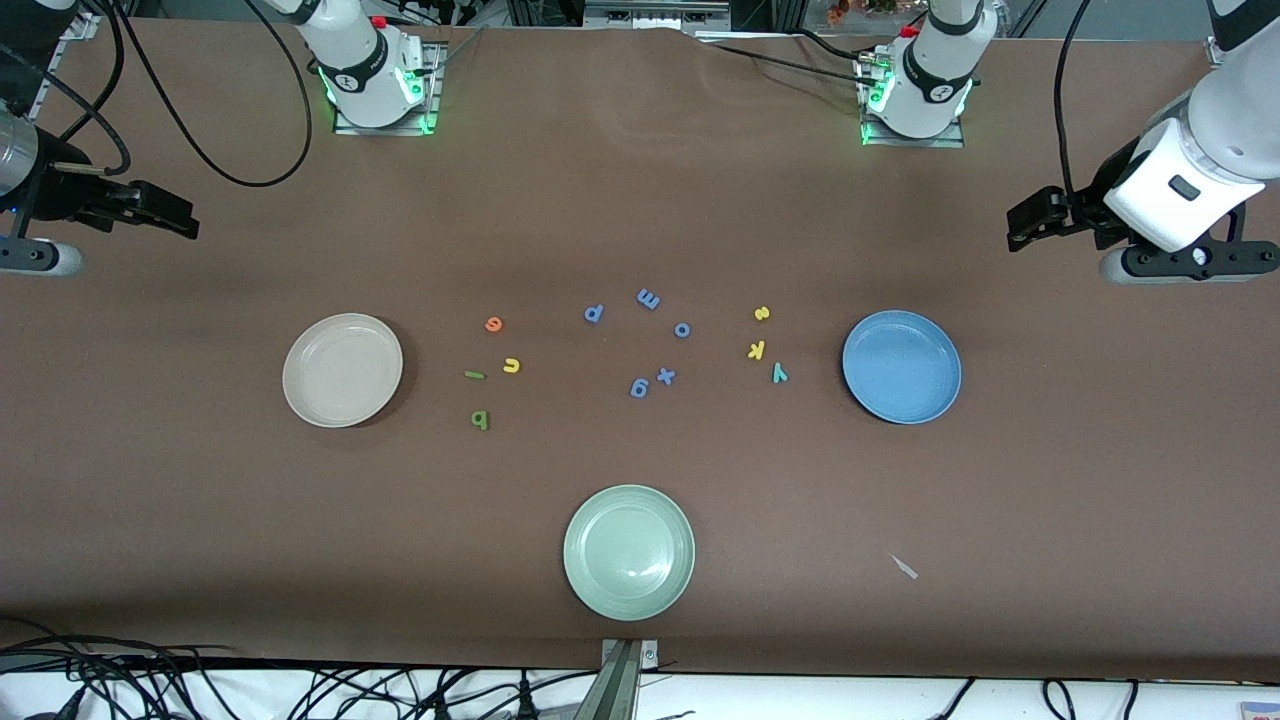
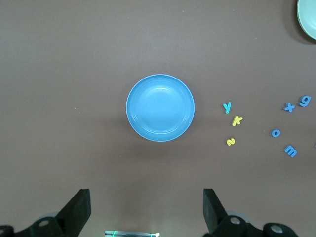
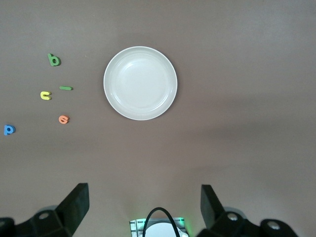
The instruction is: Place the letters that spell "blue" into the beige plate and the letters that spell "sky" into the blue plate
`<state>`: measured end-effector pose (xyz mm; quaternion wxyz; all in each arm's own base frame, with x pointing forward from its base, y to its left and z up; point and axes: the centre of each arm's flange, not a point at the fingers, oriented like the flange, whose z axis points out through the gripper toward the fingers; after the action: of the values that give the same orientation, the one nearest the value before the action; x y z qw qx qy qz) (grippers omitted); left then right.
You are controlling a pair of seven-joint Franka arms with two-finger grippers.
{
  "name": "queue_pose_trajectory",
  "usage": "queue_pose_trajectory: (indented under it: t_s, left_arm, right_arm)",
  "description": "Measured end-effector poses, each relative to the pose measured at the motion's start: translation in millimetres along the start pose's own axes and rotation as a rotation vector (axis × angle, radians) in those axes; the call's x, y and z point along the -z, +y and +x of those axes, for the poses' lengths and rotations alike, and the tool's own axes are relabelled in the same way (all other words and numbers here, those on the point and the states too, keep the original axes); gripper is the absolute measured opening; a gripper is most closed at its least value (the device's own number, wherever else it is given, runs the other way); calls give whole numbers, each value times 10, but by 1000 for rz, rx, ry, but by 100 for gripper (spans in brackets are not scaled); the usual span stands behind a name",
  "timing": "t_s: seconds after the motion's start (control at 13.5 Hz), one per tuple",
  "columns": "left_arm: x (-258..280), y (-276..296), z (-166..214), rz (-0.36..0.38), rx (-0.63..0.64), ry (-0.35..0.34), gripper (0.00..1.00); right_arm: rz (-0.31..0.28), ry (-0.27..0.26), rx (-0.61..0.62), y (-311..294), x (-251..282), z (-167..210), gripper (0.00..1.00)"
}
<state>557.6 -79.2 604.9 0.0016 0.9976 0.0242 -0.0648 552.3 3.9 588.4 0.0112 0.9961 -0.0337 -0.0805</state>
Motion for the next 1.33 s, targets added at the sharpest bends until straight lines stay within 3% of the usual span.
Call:
queue_pose_trajectory:
  t_s: [0.59,0.96,1.33]
  left_arm:
    - [-86,185,13,4,-33,-16,100]
    - [-912,478,434,15,-37,-140,100]
    - [-1952,1495,833,-4,83,-80,100]
  right_arm:
    - [0,0,-2,11,0,1,100]
    - [0,0,-3,17,0,2,100]
    - [0,0,-6,32,-2,4,100]
